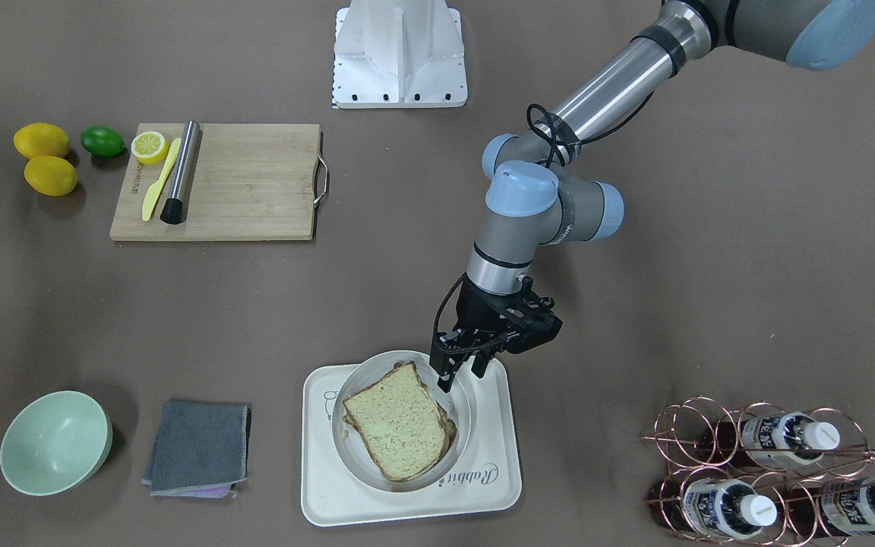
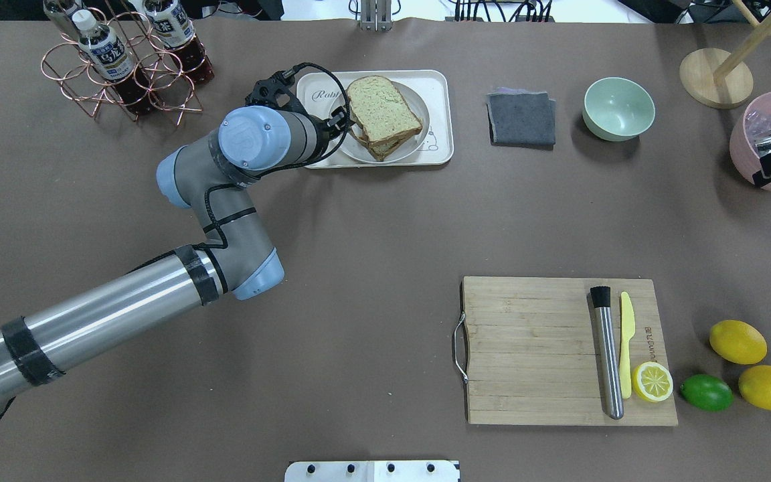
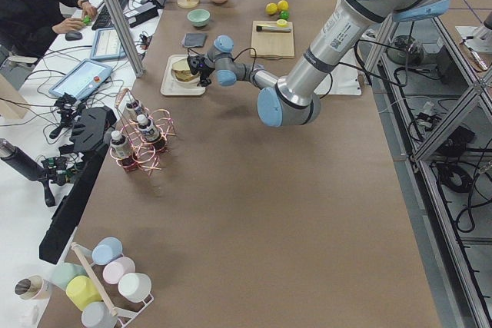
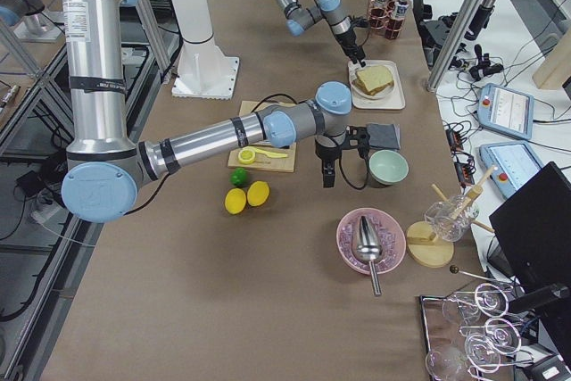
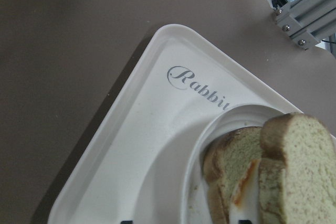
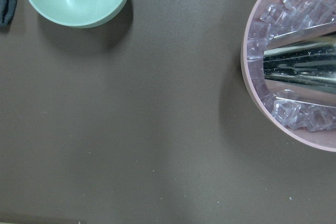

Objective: Make sandwich and place on tray
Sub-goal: 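Lower the plate onto the tray and open the left gripper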

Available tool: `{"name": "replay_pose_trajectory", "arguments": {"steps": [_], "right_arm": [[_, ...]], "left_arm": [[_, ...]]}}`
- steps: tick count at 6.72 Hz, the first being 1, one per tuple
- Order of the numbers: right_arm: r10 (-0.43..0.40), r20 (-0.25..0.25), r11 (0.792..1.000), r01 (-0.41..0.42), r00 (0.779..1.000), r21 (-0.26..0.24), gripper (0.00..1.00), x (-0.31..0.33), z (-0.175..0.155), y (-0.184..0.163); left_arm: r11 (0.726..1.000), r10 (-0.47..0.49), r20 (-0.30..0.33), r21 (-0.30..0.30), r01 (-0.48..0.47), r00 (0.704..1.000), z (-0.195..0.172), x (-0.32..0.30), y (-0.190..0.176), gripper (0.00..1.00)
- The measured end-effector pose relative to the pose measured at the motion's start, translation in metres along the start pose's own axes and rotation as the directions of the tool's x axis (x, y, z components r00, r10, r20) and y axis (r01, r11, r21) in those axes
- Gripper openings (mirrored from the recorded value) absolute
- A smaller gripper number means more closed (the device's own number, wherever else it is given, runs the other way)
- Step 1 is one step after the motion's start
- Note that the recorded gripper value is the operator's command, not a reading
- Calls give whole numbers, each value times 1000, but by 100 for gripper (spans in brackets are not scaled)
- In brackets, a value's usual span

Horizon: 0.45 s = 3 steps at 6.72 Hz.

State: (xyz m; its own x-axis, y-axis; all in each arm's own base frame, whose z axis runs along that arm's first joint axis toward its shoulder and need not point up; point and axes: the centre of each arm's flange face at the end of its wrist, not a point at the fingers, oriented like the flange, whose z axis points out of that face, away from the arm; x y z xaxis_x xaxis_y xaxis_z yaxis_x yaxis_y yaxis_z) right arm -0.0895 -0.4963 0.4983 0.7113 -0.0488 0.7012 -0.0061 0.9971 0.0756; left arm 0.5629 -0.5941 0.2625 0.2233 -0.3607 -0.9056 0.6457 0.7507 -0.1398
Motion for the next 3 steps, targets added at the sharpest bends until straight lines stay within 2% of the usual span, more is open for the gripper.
{"name": "replay_pose_trajectory", "arguments": {"steps": [2,3], "right_arm": [[0,2,1000,0,1000,2,100,0,-1,0],[0,7,1000,0,1000,4,100,1,-4,0]], "left_arm": [[999,9,-41,-46,-10,999,-38,-1,-22,98],[996,2,-33,-86,-5,999,-59,-2,-34,98]]}}
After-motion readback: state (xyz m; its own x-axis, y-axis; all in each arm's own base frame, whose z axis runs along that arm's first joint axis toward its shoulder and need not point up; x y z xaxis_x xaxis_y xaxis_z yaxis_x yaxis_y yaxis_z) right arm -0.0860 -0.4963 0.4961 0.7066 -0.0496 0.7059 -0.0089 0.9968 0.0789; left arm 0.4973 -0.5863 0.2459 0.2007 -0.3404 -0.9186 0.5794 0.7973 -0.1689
